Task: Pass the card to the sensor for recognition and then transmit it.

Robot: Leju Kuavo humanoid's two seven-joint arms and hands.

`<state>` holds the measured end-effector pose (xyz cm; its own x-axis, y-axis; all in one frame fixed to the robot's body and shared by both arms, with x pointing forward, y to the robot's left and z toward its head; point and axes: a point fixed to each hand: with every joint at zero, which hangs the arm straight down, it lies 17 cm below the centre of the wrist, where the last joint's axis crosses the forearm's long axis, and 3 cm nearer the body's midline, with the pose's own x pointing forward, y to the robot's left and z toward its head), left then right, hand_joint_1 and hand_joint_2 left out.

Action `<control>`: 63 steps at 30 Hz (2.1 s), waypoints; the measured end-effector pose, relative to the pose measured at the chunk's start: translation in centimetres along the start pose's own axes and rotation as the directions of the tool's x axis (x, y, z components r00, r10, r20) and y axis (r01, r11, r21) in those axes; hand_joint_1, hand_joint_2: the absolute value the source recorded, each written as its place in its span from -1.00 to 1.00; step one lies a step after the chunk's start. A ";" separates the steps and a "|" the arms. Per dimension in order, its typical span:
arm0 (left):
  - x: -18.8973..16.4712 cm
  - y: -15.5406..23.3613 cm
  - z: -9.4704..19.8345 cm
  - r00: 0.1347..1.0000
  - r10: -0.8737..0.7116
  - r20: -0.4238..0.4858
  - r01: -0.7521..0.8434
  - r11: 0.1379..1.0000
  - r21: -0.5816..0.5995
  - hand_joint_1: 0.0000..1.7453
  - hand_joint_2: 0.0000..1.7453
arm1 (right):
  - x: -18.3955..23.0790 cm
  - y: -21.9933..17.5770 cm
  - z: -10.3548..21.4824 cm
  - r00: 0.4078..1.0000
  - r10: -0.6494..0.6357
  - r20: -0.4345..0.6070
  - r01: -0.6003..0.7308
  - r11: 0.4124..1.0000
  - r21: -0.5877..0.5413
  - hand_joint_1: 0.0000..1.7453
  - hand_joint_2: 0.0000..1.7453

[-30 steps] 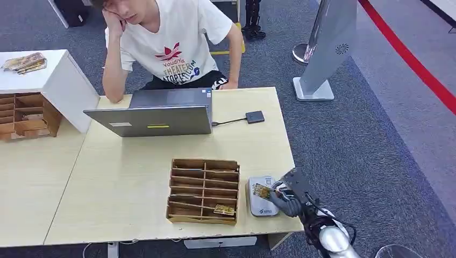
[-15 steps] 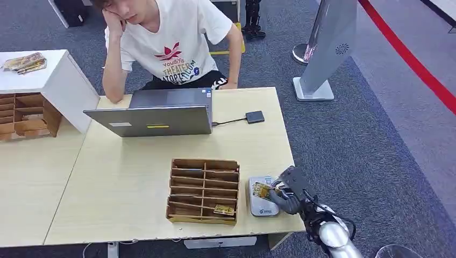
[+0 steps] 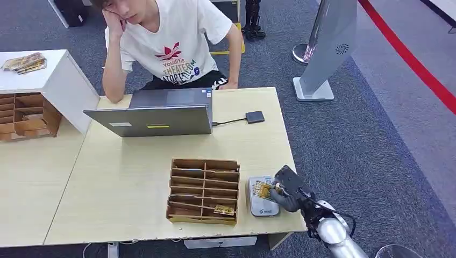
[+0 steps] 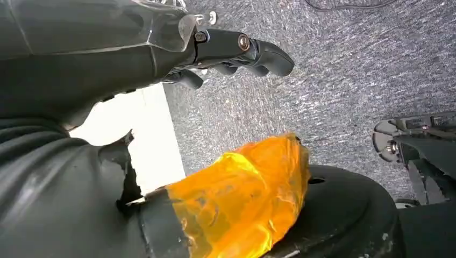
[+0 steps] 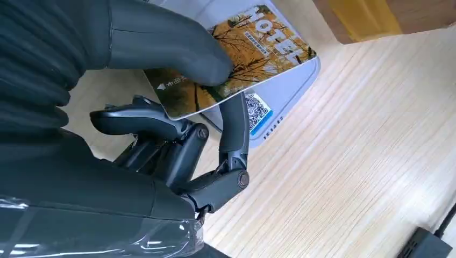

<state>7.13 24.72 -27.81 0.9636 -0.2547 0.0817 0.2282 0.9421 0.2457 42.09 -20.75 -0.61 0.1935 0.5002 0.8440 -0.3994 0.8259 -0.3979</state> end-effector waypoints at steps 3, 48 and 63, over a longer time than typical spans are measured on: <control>0.0 0.0 0.0 1.000 0.000 -0.002 0.000 1.000 0.000 -1.00 -1.00 | -0.1 0.0 -0.1 1.000 0.011 -0.005 -0.011 1.000 -0.001 1.00 1.00; -0.1 0.0 0.0 1.000 -0.001 -0.009 0.001 1.000 -0.002 -1.00 -1.00 | -1.2 0.6 -0.6 0.998 0.059 -0.035 -0.059 0.998 0.015 1.00 1.00; -0.1 -0.1 0.0 1.000 -0.001 -0.008 0.001 1.000 -0.003 -1.00 -1.00 | -1.2 0.7 -0.7 0.998 0.058 -0.035 -0.058 0.998 0.014 1.00 1.00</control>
<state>7.00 24.69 -27.83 0.9644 -0.2542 0.0733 0.2300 0.9425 0.2426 42.19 -20.62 -2.08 0.2015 0.5564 0.8061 -0.4226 0.7919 -0.4409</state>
